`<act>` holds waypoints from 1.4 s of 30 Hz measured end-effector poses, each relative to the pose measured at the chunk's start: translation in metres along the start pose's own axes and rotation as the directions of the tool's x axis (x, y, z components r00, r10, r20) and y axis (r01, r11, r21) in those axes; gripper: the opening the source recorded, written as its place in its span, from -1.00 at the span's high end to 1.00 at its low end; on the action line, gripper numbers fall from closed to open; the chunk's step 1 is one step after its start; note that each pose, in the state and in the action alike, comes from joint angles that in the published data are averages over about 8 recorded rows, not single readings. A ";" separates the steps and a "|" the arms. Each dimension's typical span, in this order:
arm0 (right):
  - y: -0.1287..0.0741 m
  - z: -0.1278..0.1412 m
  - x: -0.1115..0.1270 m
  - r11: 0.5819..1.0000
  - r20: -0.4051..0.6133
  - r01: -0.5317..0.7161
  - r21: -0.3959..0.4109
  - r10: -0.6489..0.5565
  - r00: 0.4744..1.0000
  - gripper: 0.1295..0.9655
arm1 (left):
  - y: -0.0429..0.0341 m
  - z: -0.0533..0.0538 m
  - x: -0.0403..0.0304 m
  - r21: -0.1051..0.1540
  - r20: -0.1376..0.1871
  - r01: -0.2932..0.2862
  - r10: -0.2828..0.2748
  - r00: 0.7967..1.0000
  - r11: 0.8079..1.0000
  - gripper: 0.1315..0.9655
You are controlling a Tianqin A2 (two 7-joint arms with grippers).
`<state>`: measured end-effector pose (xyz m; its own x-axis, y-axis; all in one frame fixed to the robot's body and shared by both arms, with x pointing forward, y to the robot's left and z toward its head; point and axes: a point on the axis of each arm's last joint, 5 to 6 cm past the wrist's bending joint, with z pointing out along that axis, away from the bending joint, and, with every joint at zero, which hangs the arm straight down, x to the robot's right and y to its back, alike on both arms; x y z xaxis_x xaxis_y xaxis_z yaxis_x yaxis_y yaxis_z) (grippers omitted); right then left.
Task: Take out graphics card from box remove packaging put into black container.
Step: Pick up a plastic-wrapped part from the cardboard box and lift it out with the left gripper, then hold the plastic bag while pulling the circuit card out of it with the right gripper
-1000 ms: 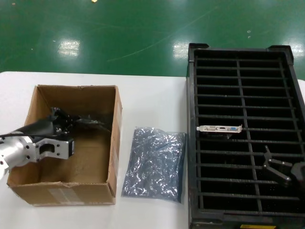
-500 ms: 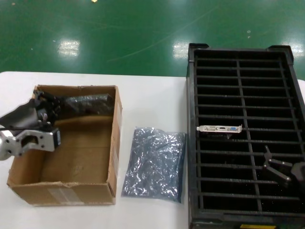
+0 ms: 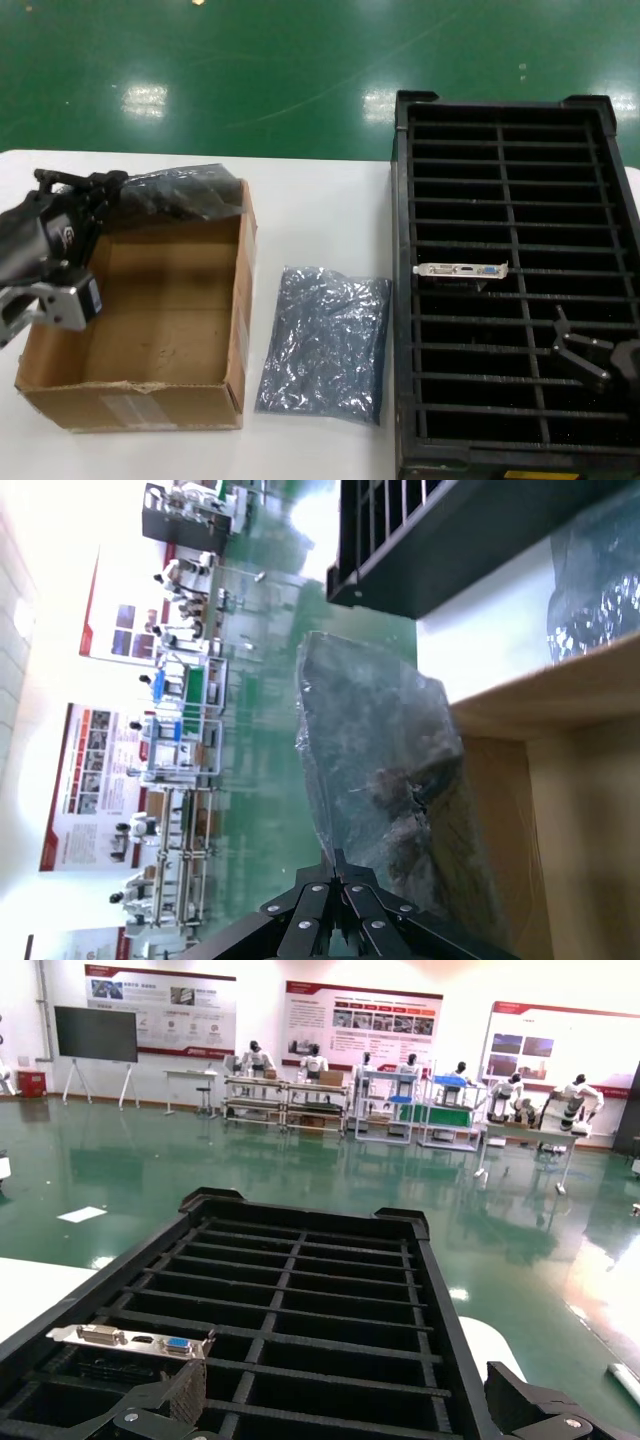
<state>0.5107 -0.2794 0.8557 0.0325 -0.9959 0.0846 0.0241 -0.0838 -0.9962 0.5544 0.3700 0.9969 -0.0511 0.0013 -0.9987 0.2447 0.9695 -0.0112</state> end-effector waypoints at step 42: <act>-0.008 0.012 0.002 0.998 0.009 0.035 0.057 -0.036 0.999 -1.00 | -0.0450 -0.056 0.0320 0.153 0.001 -0.027 0.027 1.000 0.988 0.98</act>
<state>0.5223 -0.2803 0.8646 0.0406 -0.9919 0.1206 0.0818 -0.1170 -0.9898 0.4879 0.3400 0.9682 -0.0438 0.0273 -0.9987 0.3916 0.9201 0.0080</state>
